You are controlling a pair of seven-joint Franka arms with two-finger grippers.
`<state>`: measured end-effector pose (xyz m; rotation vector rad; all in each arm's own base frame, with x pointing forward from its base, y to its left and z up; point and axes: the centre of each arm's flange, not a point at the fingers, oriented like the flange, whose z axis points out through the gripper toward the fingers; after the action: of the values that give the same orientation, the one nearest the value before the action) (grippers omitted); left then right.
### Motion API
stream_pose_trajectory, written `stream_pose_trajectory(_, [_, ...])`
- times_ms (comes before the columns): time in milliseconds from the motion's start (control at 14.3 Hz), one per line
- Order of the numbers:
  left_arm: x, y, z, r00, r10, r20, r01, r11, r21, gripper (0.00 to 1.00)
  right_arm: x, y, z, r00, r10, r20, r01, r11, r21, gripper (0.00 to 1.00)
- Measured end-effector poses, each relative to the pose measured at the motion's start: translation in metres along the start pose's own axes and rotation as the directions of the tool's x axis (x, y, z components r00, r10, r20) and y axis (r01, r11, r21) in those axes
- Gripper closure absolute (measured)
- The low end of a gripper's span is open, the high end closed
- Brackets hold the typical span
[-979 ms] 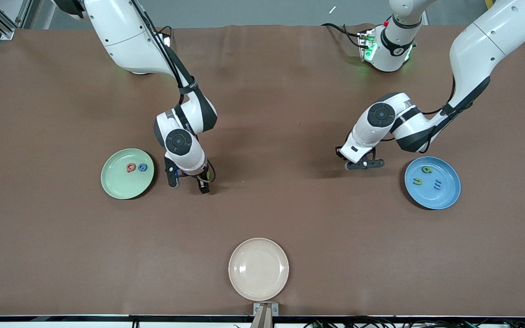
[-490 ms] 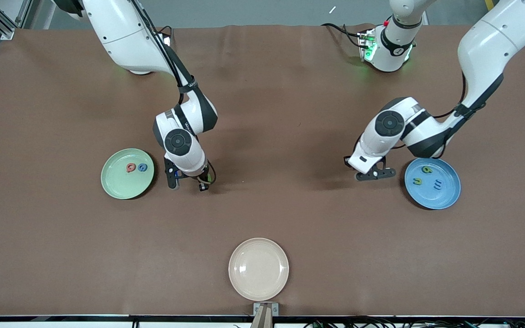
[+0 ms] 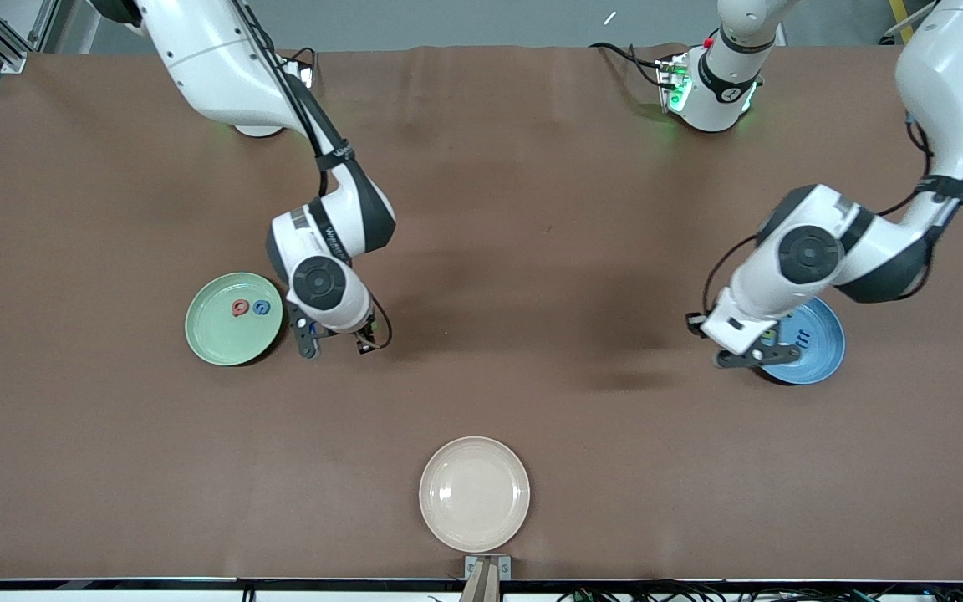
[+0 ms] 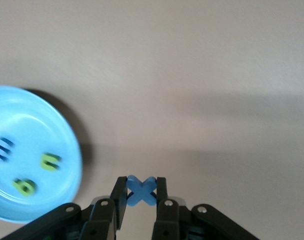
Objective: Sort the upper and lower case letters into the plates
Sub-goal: 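Carry the N to the green plate while the left gripper carries the x, then release the N on the green plate while the left gripper releases the x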
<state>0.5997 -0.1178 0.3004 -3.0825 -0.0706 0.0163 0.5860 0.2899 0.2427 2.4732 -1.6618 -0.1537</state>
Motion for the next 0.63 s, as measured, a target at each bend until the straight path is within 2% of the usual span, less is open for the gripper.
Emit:
stream_pose_trajectory(210, [0.016,-0.045,-0.003,0.999,0.031,-0.008,-0.031,1.0,-0.002,0.73,0.07,0.014,-0.03,0.988,-0.152,0.036,0.153,0.987,-0.042,0.65])
stream_pose_trajectory(420, [0.023,-0.086,0.015,0.998,0.062,0.018,-0.062,0.998,0.013,0.73,0.156,0.044,-0.038,0.951,-0.3,0.079,0.304,0.952,-0.032,0.65])
stream_pose_trajectory(630, [0.028,-0.119,0.041,0.995,0.088,0.054,-0.089,0.996,0.016,0.73,0.232,0.077,-0.028,0.914,-0.389,0.112,0.392,0.92,-0.007,0.65])
